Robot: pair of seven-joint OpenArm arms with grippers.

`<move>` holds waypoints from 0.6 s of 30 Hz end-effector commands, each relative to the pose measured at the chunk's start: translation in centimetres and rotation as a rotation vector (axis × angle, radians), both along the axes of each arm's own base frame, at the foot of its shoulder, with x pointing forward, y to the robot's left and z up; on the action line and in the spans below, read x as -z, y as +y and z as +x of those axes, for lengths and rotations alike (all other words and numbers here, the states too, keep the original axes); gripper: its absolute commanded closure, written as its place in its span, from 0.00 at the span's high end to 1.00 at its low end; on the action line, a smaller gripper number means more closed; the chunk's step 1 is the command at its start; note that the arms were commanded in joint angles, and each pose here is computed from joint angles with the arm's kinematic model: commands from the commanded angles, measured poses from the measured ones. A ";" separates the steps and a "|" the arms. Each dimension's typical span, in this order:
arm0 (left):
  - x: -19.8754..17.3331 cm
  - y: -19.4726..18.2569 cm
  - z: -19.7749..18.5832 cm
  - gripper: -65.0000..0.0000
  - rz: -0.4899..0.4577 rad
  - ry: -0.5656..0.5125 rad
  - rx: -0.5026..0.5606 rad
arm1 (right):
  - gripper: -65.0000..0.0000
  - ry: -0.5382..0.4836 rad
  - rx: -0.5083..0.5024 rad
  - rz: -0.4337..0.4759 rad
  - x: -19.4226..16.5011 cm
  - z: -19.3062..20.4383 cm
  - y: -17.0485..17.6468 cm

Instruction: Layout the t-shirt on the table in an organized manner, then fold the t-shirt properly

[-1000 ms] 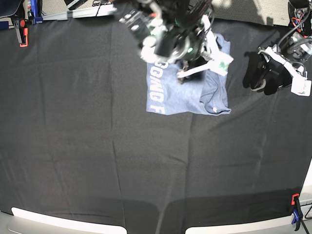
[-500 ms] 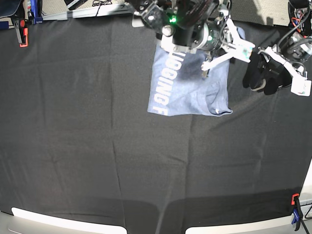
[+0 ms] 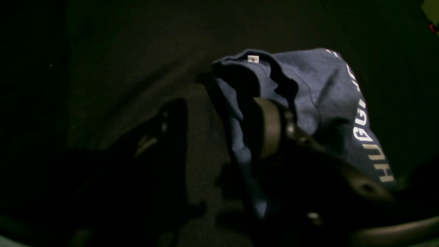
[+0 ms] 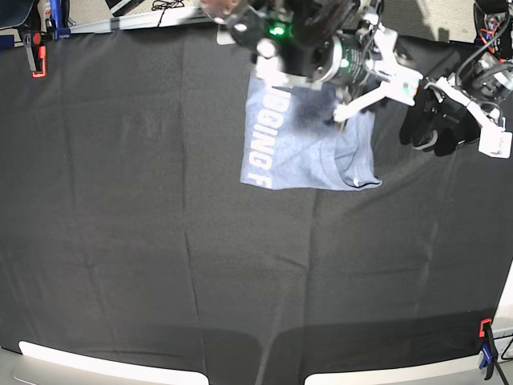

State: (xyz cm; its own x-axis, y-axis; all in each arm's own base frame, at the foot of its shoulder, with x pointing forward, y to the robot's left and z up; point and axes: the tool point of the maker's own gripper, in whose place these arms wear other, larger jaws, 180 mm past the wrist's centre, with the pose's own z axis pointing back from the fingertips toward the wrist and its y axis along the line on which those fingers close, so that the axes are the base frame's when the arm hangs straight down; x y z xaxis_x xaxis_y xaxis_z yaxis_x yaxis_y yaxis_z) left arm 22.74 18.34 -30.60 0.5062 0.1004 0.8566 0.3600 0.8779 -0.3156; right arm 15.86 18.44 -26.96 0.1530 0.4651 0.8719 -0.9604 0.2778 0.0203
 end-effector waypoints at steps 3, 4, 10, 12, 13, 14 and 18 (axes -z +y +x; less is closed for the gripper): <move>-1.3 0.0 0.4 0.16 -0.014 -0.049 0.008 | 0.33 -0.036 0.177 0.040 -1.8 4.0 -2.0; -1.4 -0.2 0.3 0.06 -0.028 -0.045 0.013 | 0.28 -0.036 0.225 0.036 -1.7 5.2 -3.0; -2.1 -3.3 -1.8 0.00 -0.225 0.054 0.151 | 0.00 -0.076 0.468 0.037 -2.2 12.4 -10.1; -1.7 -4.3 -3.0 0.00 -0.247 0.115 0.218 | 0.00 -0.080 0.530 0.046 -2.2 14.0 -12.3; -1.4 -4.7 -3.7 0.00 -0.247 0.148 0.251 | 0.00 -0.076 0.555 0.041 -1.9 14.7 -13.3; -1.1 -5.0 -4.3 0.00 -0.248 0.179 0.283 | 0.00 -0.068 0.572 0.033 -1.4 15.3 -14.1; -1.9 -6.1 -5.3 0.00 -0.325 0.179 0.329 | 0.00 -0.030 0.610 -0.036 1.1 17.5 -16.3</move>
State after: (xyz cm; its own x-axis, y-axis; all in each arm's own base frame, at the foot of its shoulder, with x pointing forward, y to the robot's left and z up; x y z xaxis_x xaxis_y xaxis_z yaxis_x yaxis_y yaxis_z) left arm 17.38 12.21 -29.40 0.7093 0.1587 0.6868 0.4965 0.5791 -0.6466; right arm 32.65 1.67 -29.93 0.4279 0.3569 0.8304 -0.6241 0.7812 -0.0141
